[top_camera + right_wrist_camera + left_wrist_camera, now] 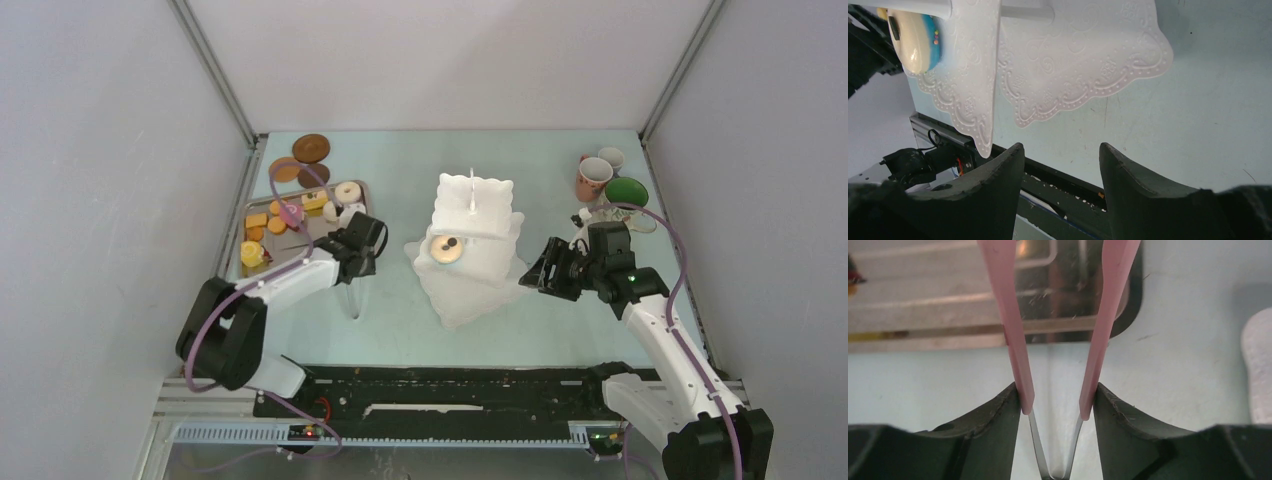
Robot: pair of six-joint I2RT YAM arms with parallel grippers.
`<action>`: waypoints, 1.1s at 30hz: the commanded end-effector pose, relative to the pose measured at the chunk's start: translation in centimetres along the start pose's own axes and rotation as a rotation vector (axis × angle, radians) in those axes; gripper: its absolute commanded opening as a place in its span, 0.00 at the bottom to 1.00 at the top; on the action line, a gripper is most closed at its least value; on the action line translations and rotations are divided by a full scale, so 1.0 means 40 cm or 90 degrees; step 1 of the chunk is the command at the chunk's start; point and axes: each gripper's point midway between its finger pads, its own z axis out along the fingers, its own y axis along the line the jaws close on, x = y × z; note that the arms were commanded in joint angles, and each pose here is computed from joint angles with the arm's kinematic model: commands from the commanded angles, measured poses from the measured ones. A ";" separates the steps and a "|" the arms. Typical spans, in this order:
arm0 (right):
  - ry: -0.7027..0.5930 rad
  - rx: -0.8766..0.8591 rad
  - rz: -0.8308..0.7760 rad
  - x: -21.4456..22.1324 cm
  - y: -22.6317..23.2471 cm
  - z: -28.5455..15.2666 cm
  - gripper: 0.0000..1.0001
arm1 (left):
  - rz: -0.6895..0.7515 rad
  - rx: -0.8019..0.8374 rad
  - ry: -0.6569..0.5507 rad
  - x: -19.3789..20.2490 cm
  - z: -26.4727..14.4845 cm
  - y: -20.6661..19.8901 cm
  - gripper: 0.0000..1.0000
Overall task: Serve the afternoon tea
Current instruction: Pick up the clamp from the center of the board.
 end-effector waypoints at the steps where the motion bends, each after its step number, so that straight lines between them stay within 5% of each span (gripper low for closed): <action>1: -0.024 -0.006 -0.027 -0.026 0.019 -0.020 0.59 | -0.014 0.023 -0.030 -0.096 0.021 -0.064 0.58; 5: -0.017 -0.011 -0.022 -0.021 0.024 -0.020 0.59 | -0.063 -0.008 -0.020 -0.083 0.053 -0.065 0.65; 14: 0.013 -0.009 -0.030 0.004 0.027 -0.014 0.58 | -0.099 -0.038 -0.025 -0.053 0.094 -0.056 0.60; 21: 0.022 -0.010 -0.039 0.013 0.032 -0.012 0.57 | -0.098 -0.053 -0.030 -0.051 0.087 -0.037 0.85; 33: 0.028 0.005 -0.048 0.026 0.025 -0.013 0.57 | -0.156 -0.064 -0.141 0.007 0.030 -0.030 0.94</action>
